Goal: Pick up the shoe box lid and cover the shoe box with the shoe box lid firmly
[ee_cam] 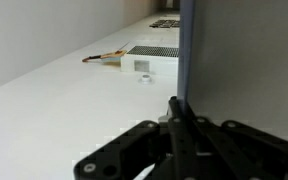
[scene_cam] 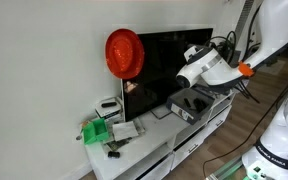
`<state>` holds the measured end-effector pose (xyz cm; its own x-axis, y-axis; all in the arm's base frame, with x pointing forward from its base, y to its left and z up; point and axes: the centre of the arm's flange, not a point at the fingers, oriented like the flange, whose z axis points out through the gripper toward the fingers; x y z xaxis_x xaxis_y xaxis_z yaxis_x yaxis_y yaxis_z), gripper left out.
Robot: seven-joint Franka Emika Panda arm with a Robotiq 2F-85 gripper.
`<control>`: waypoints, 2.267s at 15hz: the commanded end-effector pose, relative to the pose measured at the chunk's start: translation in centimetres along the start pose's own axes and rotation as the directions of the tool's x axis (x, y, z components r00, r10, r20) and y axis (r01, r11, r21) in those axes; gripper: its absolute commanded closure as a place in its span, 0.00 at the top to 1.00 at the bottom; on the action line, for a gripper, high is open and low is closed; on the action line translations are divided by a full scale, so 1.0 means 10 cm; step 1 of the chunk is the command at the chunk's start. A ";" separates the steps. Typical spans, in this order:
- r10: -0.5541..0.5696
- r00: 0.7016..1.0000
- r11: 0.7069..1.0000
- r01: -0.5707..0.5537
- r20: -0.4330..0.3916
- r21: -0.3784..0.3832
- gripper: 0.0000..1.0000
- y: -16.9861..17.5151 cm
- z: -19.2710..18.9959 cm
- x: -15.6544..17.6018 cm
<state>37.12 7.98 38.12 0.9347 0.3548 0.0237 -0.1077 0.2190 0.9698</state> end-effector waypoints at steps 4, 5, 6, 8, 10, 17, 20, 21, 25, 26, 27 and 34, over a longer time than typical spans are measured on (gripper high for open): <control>0.082 0.997 0.985 -0.081 -0.003 -0.152 0.01 -0.69 0.07 -0.10; 0.083 0.997 0.981 -0.082 -0.003 -0.178 0.01 -0.80 0.11 -0.12; 0.086 0.996 0.976 -0.085 -0.004 -0.202 0.01 -0.87 0.15 -0.13; 0.104 0.994 0.962 -0.104 -0.010 -0.253 0.01 -1.05 0.25 -0.14; 0.123 0.992 0.952 -0.124 -0.023 -0.281 0.01 -1.20 0.32 -0.13; 0.117 0.993 0.956 -0.120 -0.027 -0.269 0.04 -1.33 0.34 -0.18; 0.121 0.992 0.955 -0.124 -0.026 -0.269 0.04 -1.33 0.34 -0.16; 0.121 0.992 0.955 -0.124 -0.026 -0.269 0.01 -1.33 0.34 -0.16; 0.133 0.991 0.940 -0.129 -0.011 -0.316 0.01 -1.57 0.38 -0.08; 0.136 0.991 0.935 -0.131 -0.007 -0.328 0.01 -1.62 0.41 -0.08; 0.136 0.991 0.930 -0.127 0.001 -0.344 0.01 -1.70 0.44 -0.07; 0.172 0.985 0.881 -0.154 0.001 -0.447 0.01 -2.13 0.61 -0.07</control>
<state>39.69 -1.91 20.96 0.9111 0.3794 0.1609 -0.3523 0.5146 0.7817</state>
